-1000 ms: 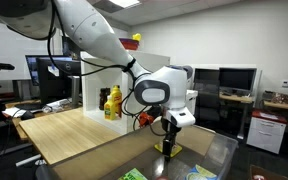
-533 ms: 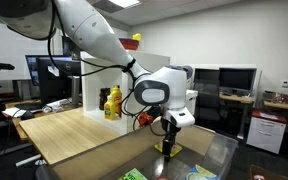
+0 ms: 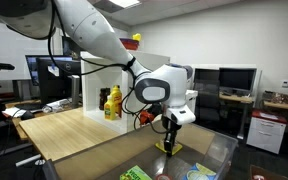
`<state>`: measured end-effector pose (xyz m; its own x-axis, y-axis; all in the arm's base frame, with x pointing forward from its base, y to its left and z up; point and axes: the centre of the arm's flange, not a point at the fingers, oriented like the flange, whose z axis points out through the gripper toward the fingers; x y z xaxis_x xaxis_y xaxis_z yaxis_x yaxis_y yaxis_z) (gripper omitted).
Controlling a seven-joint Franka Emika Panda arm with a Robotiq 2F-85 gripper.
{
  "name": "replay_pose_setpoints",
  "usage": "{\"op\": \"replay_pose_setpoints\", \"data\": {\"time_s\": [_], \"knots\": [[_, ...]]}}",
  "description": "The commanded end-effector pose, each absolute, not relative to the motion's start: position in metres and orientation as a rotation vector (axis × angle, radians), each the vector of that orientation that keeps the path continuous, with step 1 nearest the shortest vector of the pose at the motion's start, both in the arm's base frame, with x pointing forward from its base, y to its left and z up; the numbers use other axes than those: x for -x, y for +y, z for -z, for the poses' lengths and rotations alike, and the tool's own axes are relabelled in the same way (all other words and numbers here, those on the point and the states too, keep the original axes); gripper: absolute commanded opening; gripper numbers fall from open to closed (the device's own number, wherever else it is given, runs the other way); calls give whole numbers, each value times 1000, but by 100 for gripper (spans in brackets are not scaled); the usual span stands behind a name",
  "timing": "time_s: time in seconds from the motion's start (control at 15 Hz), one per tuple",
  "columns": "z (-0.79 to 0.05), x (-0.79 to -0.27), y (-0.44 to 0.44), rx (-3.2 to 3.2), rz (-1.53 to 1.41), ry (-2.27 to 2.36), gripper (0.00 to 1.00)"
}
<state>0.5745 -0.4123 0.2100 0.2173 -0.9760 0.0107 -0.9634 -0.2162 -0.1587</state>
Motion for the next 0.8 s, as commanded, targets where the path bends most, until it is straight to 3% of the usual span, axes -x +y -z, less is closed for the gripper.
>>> {"op": "replay_pose_setpoints", "data": {"time_s": [0.0, 0.2, 0.73], "knots": [[-201, -572, -408, 2365, 141, 1852, 19], [-202, -571, -409, 2362, 141, 1852, 2], [-208, -574, -409, 2347, 162, 1853, 0]]}}
